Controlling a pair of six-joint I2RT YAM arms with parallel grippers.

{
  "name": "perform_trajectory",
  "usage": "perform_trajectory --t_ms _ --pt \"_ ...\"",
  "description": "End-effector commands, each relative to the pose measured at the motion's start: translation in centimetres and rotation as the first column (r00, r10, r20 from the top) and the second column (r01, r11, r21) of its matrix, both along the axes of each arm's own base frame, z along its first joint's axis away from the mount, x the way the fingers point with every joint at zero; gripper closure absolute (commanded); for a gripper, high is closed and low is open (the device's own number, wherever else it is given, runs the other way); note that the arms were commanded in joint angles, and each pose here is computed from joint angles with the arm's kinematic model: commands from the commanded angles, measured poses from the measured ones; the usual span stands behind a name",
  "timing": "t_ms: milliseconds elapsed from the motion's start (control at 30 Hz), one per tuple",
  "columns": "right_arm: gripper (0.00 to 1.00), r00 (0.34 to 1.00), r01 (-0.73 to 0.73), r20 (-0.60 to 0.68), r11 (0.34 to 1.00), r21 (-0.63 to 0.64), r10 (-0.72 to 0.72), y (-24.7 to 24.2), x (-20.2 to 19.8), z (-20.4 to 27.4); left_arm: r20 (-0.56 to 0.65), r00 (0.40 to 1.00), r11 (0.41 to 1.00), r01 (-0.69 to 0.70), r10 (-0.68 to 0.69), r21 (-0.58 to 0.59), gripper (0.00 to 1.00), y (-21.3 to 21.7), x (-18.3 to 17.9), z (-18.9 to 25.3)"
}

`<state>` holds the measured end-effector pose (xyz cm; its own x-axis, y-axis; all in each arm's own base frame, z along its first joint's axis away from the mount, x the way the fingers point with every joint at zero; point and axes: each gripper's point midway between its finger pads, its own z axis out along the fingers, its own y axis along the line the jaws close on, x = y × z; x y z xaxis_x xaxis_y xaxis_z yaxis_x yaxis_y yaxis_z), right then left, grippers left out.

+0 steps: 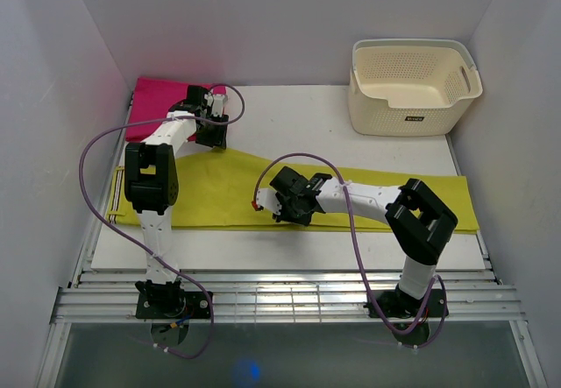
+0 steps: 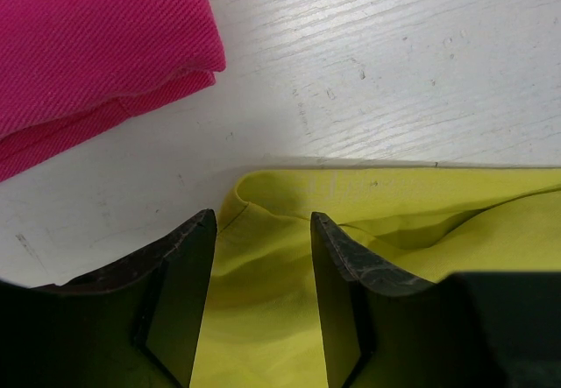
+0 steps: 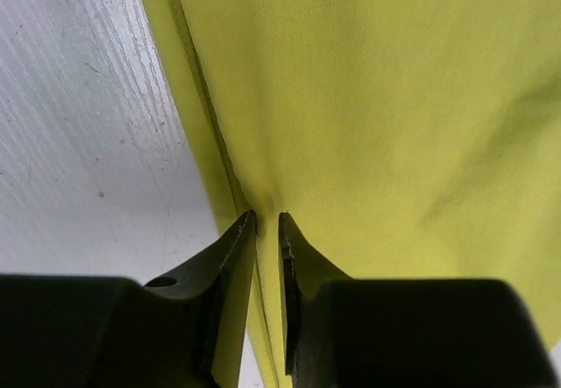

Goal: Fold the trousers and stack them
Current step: Fold the trousers

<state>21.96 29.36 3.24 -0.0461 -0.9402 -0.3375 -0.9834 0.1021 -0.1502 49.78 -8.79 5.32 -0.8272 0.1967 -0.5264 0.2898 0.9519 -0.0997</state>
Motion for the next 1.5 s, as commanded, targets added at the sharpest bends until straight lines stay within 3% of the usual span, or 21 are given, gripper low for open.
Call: perform_trajectory --t_ms 0,167,433,667,1000,1300,1467 --pt "0.78 1.0 -0.01 0.015 1.0 0.008 0.01 0.6 0.3 0.1 0.077 0.997 1.0 0.005 -0.003 -0.029 0.41 -0.6 0.2 4.1" --pt "0.92 1.0 -0.011 0.026 1.0 0.001 0.011 0.4 0.4 0.4 0.069 0.998 0.999 0.001 0.001 -0.038 0.41 -0.7 0.2 4.1" --pt "0.92 0.999 -0.042 -0.006 0.997 0.072 0.042 1.3 -1.0 3.1 0.066 0.998 0.999 -0.005 0.007 -0.033 0.42 -0.5 0.2 4.5" --pt "0.92 0.995 -0.075 -0.07 0.996 0.038 0.077 0.6 -3.1 0.5 0.077 0.997 0.999 -0.029 0.03 -0.02 0.42 -0.2 0.2 5.3" --pt "0.92 0.995 -0.075 -0.072 0.997 -0.004 0.075 0.3 -3.1 -1.7 0.059 0.998 1.0 -0.002 0.002 0.007 0.43 -1.3 -0.3 4.3" --pt "0.92 0.995 -0.074 -0.068 0.997 -0.022 0.072 -0.2 -3.1 -2.1 0.005 0.999 0.996 -0.039 0.039 0.078 0.53 -0.1 -1.3 2.6" --pt "0.92 0.995 -0.074 -0.074 0.997 -0.039 0.071 -0.8 -3.3 -2.6 -0.036 0.997 0.989 -0.069 0.075 0.128 0.53 0.8 -1.1 1.6"
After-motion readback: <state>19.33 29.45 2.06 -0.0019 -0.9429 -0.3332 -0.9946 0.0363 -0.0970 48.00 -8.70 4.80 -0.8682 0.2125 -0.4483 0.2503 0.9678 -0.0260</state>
